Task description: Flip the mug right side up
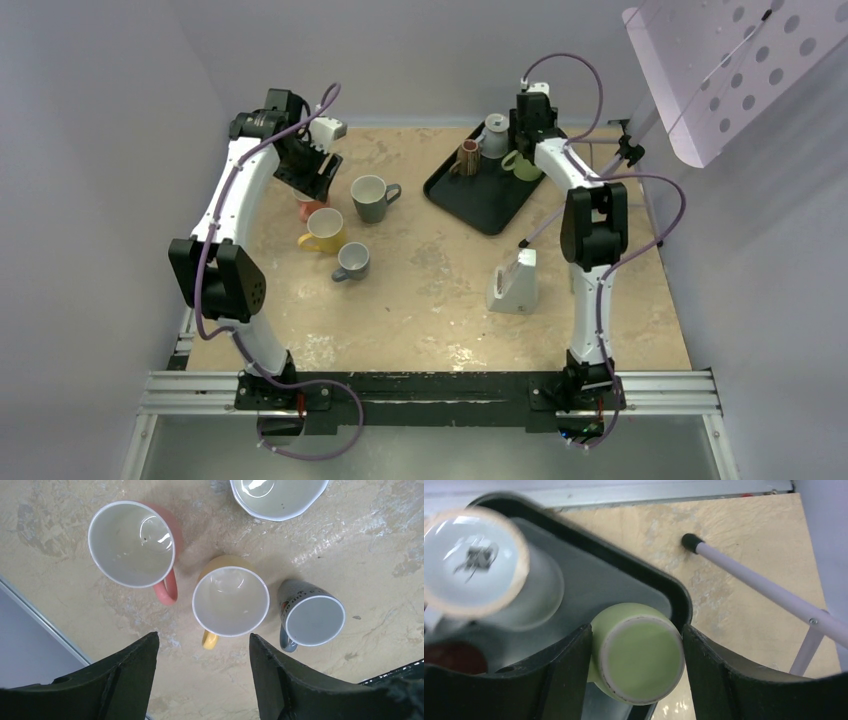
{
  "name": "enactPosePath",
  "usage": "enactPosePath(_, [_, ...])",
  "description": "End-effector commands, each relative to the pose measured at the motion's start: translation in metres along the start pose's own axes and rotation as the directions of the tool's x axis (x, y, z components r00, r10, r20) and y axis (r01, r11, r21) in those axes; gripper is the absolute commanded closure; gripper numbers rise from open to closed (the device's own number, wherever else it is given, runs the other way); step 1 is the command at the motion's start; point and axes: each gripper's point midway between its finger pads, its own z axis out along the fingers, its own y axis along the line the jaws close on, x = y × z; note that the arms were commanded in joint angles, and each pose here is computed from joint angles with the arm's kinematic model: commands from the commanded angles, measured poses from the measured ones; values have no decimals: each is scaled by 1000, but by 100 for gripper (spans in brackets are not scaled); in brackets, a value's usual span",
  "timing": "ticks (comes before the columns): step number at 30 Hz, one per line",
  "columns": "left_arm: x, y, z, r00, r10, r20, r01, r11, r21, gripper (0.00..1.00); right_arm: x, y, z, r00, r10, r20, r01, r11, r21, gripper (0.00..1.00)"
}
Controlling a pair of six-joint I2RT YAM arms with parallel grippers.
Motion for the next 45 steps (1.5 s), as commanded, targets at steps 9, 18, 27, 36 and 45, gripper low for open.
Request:
enactPosePath(9, [-5,-18,-25,996,-1,91,-4,999,54,30,37,19,-72,963,-261,65,268,925,-267,26])
enactPosePath(18, [-6,-36,-35,992,-7,123,-10,991,135,30,-11,-1,-120,978,-159,135,173,980,-101,19])
enactPosePath(27, [-5,-42,-41,990,-4,141,-17,988,152,29,53,41,-128,989,135,-61,-144,975,-169,32])
enactPosePath(36, [-6,-48,-45,988,-6,156,-21,985,173,30,74,53,-102,974,201,-106,-213,970,-115,40])
enactPosePath(45, [-4,-48,-51,986,3,165,-31,986,164,29,92,45,-73,959,242,-148,-248,968,-29,78])
